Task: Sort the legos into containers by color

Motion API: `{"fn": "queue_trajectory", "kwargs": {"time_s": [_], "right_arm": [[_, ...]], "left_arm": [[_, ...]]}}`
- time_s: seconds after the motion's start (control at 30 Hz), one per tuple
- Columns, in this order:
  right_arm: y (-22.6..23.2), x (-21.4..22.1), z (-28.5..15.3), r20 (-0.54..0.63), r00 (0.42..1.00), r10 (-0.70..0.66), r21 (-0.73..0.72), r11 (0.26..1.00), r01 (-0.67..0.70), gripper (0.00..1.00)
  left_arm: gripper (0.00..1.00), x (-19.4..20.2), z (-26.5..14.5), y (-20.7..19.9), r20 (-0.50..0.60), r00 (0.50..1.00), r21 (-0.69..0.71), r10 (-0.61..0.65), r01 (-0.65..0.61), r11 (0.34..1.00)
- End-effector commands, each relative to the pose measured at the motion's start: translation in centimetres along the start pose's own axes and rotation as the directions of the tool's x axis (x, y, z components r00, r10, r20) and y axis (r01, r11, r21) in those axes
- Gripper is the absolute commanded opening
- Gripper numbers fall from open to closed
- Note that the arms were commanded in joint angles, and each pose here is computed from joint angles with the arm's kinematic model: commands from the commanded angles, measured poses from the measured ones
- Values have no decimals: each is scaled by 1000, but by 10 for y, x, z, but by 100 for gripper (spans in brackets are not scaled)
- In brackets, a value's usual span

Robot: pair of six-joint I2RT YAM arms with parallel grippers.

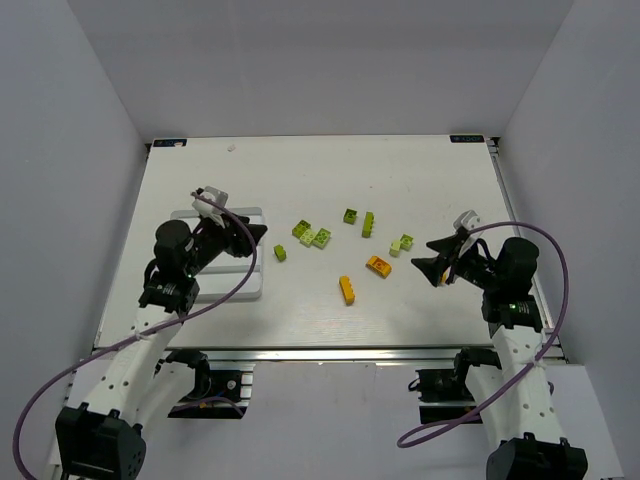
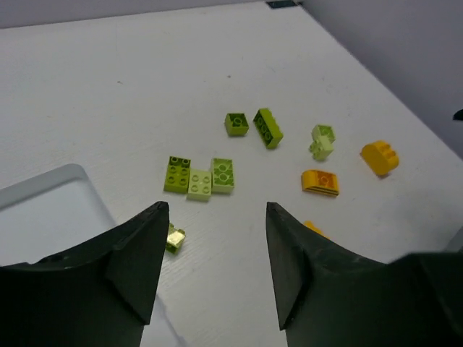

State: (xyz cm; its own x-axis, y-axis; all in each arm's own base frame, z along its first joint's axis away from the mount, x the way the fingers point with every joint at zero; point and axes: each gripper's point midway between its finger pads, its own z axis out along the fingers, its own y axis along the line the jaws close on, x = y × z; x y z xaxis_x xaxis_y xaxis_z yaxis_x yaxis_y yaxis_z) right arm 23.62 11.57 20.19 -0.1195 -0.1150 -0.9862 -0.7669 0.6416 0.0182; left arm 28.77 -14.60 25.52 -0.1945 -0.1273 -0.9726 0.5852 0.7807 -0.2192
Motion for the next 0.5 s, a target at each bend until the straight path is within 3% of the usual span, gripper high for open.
{"fn": "queue_trajectory", "kwargs": {"time_s": [0.0, 0.03, 0.1, 0.13, 0.17, 0.2, 0.3, 0.37, 0.47], "right_arm": [[-11, -4, 2, -8, 1000, -12, 48, 999, 13, 57], [-19, -1, 3, -27, 1000, 5, 88, 996, -2, 45], [-24, -2, 4, -41, 999, 36, 117, 993, -31, 7], [-28, 0, 4, -56, 997, 51, 138, 990, -43, 6], [-27, -1, 6, -62, 996, 59, 136, 989, -50, 8], [-27, 0, 6, -67, 996, 66, 139, 989, -56, 26], [-26, 2, 10, -92, 993, 78, 136, 988, -66, 69], [-24, 3, 12, -104, 992, 78, 128, 990, -65, 77], [-18, 4, 16, -112, 991, 68, 106, 993, -56, 76]], "left_arm": [[68, 9, 14, 7, -52, 997, -16, -55, 54, 998], [78, 20, 18, 10, -103, 991, -30, -85, 82, 996], [88, 32, 39, 21, -217, 967, -61, -130, 120, 991], [91, 47, 43, 21, -296, 941, -80, -162, 144, 986], [91, 53, 50, 20, -334, 927, -87, -170, 149, 985], [91, 58, 56, 27, -359, 917, -127, -174, 137, 982], [91, 69, 77, 37, -424, 889, -206, -172, 91, 974], [90, 58, 87, 39, -429, 890, -230, -155, 59, 971], [79, 70, 101, 40, -495, 858, -265, -134, -2, 964]]}}
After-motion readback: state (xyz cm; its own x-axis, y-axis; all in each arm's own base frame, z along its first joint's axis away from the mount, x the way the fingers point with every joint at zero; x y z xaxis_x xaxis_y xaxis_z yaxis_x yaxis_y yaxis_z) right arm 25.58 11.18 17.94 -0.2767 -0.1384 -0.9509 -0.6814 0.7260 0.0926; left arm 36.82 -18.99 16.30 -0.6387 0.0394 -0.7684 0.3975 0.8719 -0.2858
